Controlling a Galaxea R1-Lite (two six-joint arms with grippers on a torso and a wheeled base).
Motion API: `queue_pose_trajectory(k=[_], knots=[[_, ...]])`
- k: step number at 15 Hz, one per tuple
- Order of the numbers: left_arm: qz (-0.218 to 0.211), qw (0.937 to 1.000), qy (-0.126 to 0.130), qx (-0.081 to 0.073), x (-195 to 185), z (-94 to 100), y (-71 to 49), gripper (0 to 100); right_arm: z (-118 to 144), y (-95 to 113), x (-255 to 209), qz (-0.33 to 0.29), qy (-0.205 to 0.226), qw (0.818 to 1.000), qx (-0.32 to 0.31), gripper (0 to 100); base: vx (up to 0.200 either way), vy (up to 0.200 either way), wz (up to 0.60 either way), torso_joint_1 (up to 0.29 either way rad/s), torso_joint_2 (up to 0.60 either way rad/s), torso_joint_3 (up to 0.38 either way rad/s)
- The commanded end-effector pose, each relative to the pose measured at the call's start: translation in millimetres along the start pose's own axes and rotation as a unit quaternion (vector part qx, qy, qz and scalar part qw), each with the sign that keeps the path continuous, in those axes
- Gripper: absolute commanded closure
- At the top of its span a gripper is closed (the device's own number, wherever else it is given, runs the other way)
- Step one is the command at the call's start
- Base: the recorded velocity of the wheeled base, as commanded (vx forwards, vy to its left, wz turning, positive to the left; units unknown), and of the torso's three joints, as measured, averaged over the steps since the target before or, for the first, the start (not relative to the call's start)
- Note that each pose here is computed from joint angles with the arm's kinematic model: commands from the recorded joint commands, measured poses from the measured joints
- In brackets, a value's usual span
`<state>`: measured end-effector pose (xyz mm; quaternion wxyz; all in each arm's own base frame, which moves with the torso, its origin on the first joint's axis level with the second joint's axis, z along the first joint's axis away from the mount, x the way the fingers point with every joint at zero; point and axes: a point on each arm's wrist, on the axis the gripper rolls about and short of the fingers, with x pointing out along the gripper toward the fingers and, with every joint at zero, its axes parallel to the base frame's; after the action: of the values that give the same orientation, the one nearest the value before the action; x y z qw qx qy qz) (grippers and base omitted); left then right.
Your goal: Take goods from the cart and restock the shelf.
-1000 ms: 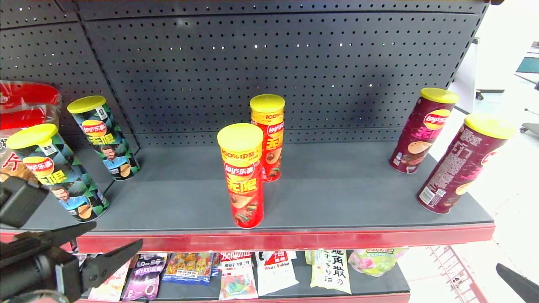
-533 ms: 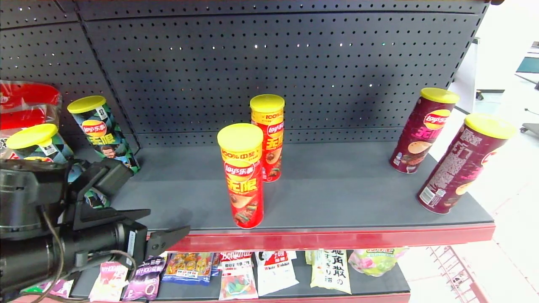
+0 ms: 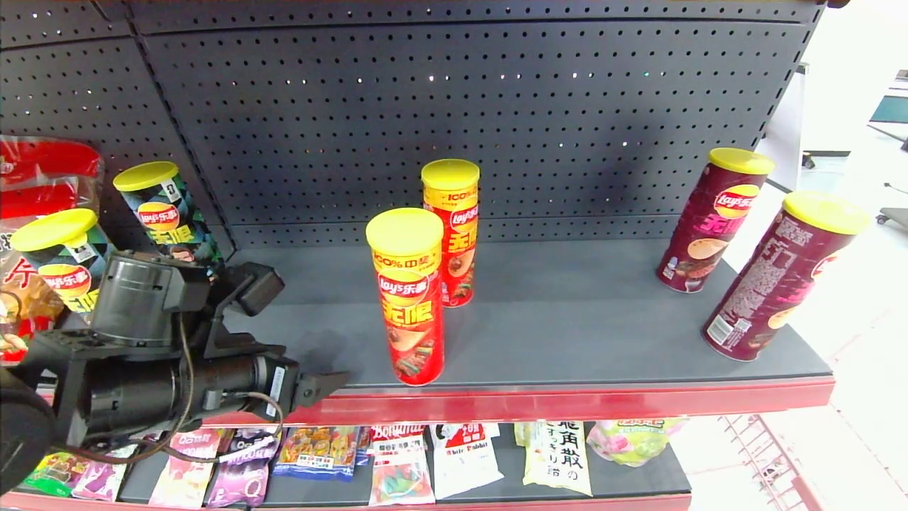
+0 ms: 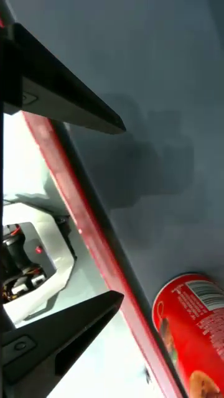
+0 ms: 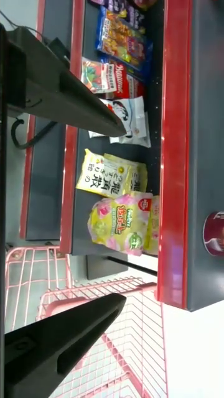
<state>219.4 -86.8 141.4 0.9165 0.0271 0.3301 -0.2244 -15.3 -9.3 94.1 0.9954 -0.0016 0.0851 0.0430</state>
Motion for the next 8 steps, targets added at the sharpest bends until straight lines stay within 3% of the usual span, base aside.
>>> queue_pose_trajectory(k=[1,8], knots=[[-0.001,0.9999,0.013,0.001,19,0.8,0.9,0,-3,0,0,0.000,0.000,1.000,0.000,0,0.000,0.000,0.00,0.000,0.00,0.000],[-0.003,1.0000,0.002,0.004,44,17.8,2.0,0,-4,0,0,0.001,-0.001,1.000,0.000,0,0.000,0.000,0.00,0.000,0.00,0.000]])
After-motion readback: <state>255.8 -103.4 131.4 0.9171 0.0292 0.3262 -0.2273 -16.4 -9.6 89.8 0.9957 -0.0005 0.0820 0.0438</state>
